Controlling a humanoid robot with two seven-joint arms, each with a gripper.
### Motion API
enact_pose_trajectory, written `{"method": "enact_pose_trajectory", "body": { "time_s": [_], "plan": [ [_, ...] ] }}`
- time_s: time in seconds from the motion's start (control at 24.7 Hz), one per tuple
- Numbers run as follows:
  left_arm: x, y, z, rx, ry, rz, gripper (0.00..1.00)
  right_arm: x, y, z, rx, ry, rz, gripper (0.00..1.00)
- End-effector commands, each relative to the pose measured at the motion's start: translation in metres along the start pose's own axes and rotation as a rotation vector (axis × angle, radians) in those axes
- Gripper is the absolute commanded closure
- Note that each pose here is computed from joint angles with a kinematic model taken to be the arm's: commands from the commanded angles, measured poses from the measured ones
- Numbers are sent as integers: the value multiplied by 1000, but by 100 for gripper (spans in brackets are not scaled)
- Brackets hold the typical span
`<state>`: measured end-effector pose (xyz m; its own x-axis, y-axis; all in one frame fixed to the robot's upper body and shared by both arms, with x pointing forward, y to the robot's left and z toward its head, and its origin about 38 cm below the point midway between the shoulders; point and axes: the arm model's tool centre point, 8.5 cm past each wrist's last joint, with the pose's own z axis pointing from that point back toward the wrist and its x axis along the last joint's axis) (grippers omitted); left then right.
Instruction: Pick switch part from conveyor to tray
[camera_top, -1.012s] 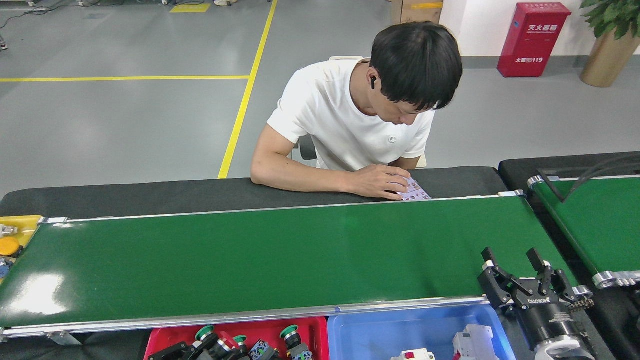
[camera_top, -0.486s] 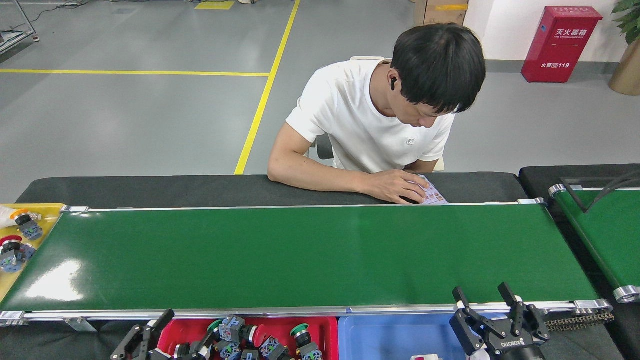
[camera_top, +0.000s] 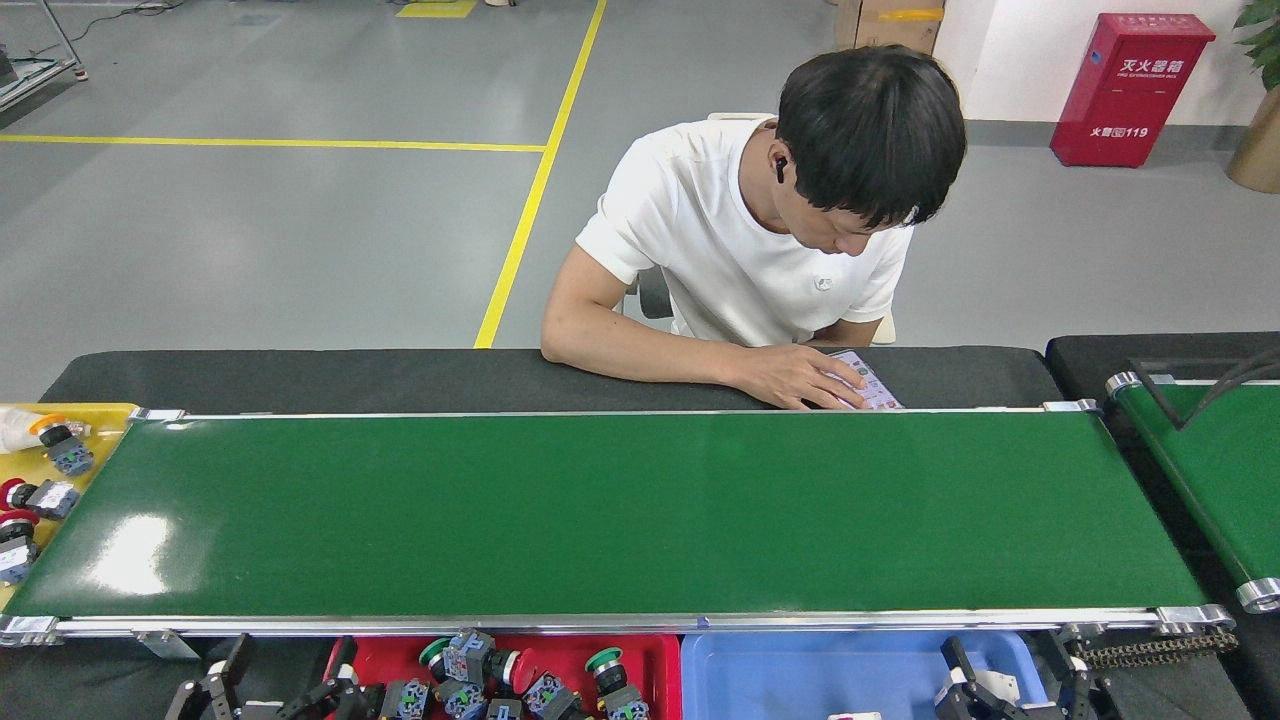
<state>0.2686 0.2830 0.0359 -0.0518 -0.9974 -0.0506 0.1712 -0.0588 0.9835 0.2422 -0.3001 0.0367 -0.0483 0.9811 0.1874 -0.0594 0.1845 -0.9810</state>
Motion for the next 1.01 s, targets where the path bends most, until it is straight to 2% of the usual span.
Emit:
{"method": "enact_pose_trajectory", "body": {
  "time_s": [0.0,0.28,0.4,0.57,0.69,0.97],
  "plan": [
    [12,10,-8,37,21,2,0,-10,-10,1,-33,18,19,1],
    [16,26,-22,92,39,-1,0,-21,-14,1,-26,59,34,1],
    [16,32,-27,112,49,-24,0,-26,-19,-9,-21,116,34,1],
    [21,29,-25,99,24,-37,0,-30,-33,-29,-28,182,51,1],
    [32,25,-23,88,-6,-32,0,-24,-29,-30,-16,186,83,1],
    [32,27,-25,93,1,-33,0,-23,-28,-29,-12,180,90,1]
  ]
}}
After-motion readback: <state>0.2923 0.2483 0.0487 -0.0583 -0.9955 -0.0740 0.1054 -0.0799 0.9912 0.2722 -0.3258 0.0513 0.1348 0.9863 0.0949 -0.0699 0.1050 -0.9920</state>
